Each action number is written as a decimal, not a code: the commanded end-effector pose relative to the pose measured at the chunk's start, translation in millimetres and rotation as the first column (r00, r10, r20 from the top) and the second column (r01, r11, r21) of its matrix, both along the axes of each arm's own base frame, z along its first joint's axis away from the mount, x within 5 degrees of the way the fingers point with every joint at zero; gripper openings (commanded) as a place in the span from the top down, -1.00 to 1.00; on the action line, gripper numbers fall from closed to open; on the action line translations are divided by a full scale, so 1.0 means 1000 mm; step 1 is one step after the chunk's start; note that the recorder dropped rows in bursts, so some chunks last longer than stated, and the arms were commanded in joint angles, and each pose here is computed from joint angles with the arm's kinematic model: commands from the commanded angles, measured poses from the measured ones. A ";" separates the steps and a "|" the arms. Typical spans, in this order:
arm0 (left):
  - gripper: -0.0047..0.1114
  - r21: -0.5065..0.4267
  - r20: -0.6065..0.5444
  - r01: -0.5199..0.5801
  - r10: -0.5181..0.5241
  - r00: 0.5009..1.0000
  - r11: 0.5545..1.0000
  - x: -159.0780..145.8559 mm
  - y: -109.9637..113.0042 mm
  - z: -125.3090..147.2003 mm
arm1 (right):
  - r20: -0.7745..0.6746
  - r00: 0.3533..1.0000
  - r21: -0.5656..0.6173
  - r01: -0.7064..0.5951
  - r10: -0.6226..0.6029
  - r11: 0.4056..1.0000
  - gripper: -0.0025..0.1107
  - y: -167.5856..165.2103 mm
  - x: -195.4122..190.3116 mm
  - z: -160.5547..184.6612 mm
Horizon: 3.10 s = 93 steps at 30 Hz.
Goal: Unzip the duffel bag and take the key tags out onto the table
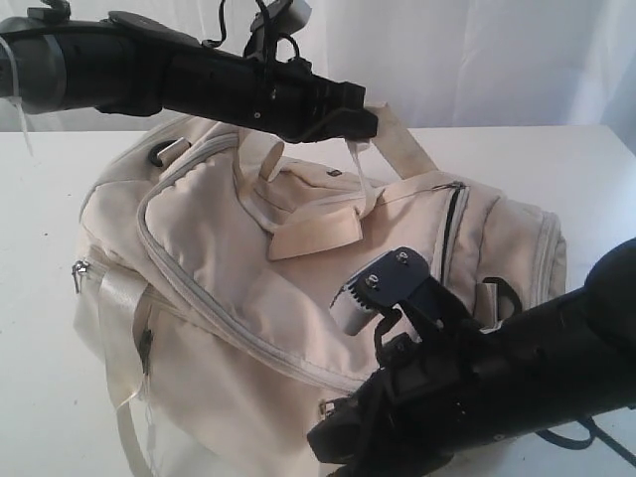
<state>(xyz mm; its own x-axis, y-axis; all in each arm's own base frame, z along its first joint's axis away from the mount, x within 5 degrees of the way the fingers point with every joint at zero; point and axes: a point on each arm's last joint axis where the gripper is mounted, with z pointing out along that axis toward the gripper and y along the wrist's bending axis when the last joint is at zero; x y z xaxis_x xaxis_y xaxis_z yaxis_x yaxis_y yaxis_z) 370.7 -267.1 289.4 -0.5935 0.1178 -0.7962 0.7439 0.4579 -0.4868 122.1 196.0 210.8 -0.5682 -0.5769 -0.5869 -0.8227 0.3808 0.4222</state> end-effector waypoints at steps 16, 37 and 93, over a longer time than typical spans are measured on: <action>-0.48 0.142 0.283 0.096 -0.133 0.950 0.985 -0.042 0.029 0.077 | 0.308 0.929 -0.099 0.244 -0.204 0.965 -0.31 -0.061 -0.013 0.103; 0.92 0.163 0.099 0.215 -0.232 0.968 0.963 -0.235 0.114 0.028 | 0.521 0.749 -0.200 0.575 -0.411 0.794 0.04 -0.085 0.040 0.125; 0.58 0.383 0.084 0.233 -0.285 0.955 0.894 -0.249 0.006 -0.072 | 0.083 0.947 -0.298 0.321 -0.310 0.899 -0.01 -0.048 0.074 0.087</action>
<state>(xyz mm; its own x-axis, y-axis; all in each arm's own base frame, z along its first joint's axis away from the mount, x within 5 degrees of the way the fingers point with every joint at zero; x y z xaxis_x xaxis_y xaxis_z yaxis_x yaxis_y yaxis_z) 127.4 -260.7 209.0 -0.3927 0.5636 -0.7267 0.9009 0.3946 -0.1809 194.2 148.6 302.6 -0.7318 -0.5204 -0.4401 -0.6497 0.7277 0.2199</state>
